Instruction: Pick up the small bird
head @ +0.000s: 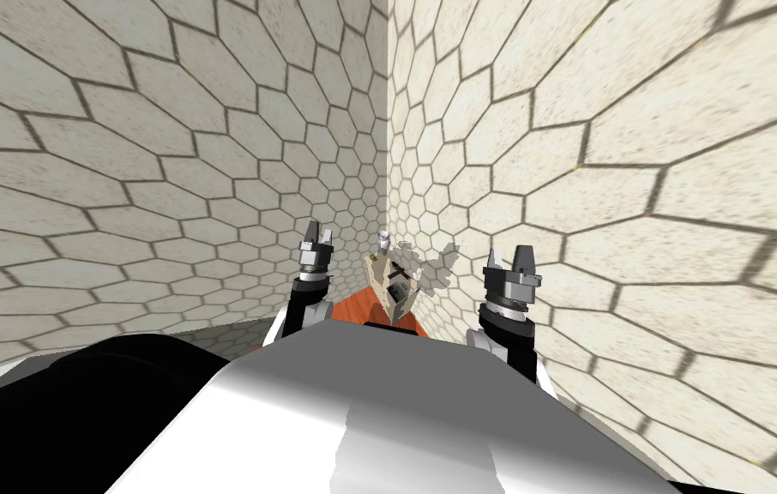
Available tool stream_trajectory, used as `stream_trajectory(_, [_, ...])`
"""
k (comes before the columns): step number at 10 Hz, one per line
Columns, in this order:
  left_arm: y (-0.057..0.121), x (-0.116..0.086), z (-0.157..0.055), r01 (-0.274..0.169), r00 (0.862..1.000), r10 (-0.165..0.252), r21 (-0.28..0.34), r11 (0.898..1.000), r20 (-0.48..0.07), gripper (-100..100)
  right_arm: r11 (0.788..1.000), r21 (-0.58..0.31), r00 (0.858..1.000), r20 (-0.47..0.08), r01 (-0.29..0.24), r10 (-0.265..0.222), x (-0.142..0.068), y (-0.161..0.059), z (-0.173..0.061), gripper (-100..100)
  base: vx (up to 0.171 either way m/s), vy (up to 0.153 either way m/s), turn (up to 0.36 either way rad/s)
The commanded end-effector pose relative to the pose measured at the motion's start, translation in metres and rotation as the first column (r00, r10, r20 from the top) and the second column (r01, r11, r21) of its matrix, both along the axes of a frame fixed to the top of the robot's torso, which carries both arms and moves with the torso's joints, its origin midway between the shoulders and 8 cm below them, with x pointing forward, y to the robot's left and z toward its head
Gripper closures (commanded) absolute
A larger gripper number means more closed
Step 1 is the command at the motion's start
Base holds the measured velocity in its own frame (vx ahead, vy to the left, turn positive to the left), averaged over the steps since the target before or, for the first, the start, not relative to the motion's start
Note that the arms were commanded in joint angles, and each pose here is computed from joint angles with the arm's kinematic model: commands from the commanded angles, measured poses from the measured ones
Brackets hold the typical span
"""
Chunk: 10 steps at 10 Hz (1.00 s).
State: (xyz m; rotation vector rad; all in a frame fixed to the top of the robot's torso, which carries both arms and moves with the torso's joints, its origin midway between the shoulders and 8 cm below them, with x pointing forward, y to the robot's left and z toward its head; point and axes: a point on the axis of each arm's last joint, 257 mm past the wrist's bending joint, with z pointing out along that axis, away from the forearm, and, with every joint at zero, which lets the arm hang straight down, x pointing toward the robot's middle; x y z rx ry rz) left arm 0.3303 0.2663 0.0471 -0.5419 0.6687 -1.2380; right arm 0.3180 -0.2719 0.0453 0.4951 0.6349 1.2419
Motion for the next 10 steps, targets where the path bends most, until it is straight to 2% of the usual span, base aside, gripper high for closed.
stream_trajectory(1, [0.0, 0.0, 0.0, 0.0, 1.0, 0.0, 0.0, 1.0, 0.0, 0, 0.999, -0.045, 1.0, -0.022, -0.01, 0.009, 0.008, 0.005, -0.009, -100, -0.013, 0.024, 0.028])
stream_trajectory(4, [0.0, 0.0, 0.0, 0.0, 1.0, 0.0, 0.0, 1.0, 0.0, 0, 0.991, -0.132, 0.997, -0.072, -0.023, 0.013, 0.026, 0.013, -0.031, -100, -0.025, 0.047, 0.039])
stream_trajectory(7, [0.0, 0.0, 0.0, 0.0, 1.0, 0.0, 0.0, 1.0, 0.0, 0, 0.968, -0.248, 0.99, -0.142, -0.039, 0.003, 0.05, 0.022, -0.067, -100, -0.026, 0.078, 0.059])
stream_trajectory(8, [0.0, 0.0, 0.0, 0.0, 1.0, 0.0, 0.0, 1.0, 0.0, 0, 0.968, -0.248, 0.99, -0.142, -0.039, 0.003, 0.05, 0.022, -0.067, -100, -0.018, 0.046, 0.009])
stream_trajectory(9, [0.0, 0.0, 0.0, 0.0, 1.0, 0.0, 0.0, 1.0, 0.0, 0, 0.955, -0.293, 0.987, -0.161, -0.045, -0.003, 0.057, 0.025, -0.078, -100, -0.023, 0.043, 0.041])
stream_trajectory(10, [0.0, 0.0, 0.0, 0.0, 1.0, 0.0, 0.0, 1.0, 0.0, 0, 0.955, -0.292, 0.986, -0.169, -0.045, -0.005, 0.058, 0.024, -0.082, -100, -0.017, 0.039, 0.028])
